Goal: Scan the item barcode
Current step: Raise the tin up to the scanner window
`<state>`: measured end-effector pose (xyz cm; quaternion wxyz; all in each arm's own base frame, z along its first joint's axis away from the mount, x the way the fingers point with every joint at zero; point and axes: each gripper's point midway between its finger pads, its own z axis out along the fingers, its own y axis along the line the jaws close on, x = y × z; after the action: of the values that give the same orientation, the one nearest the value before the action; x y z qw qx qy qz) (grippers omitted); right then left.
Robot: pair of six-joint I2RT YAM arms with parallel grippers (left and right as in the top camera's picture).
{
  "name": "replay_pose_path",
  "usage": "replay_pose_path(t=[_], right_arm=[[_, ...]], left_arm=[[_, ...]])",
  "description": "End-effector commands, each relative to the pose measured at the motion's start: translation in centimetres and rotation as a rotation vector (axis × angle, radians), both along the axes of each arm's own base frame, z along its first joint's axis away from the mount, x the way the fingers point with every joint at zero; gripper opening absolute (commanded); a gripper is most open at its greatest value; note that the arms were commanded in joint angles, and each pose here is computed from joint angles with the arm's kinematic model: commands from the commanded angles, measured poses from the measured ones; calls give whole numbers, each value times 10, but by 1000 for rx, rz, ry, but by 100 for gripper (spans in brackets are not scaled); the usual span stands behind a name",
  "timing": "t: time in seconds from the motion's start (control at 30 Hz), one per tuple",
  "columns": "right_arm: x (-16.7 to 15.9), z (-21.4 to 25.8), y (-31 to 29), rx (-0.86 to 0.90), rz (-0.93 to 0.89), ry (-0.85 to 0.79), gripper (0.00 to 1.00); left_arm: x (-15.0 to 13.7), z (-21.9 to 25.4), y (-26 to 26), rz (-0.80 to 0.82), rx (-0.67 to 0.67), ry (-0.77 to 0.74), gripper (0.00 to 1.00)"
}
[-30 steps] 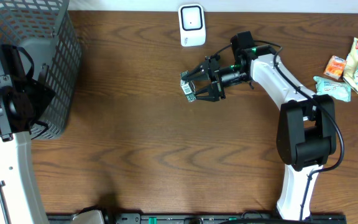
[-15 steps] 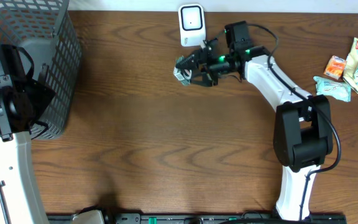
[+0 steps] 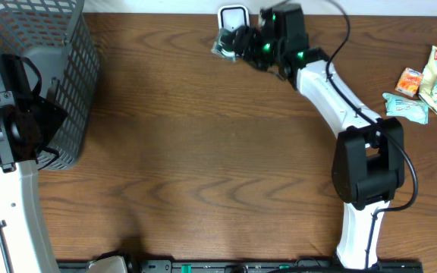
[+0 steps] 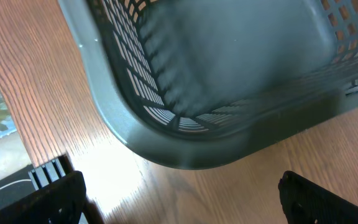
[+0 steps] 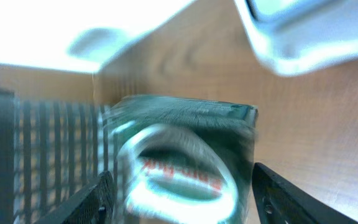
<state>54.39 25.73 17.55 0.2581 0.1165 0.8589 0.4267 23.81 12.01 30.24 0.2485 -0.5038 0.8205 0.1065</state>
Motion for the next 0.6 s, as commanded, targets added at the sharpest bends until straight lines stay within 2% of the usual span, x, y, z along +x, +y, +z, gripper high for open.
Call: replay_pose_path(t=[0.0, 0.1, 0.23, 0.57], right_arm=[[33, 32, -26, -167, -130, -178, 66], [48, 45, -38, -273, -169, -268, 66], [56, 29, -44, -310, -187, -245, 67], [39, -23, 3, -361, -80, -178, 70]], left_arm=[[-3, 1, 2, 17, 7, -5, 97], [-3, 1, 2, 17, 7, -5, 98], [-3, 1, 2, 17, 7, -5, 98], [-3, 1, 2, 17, 7, -5, 98]])
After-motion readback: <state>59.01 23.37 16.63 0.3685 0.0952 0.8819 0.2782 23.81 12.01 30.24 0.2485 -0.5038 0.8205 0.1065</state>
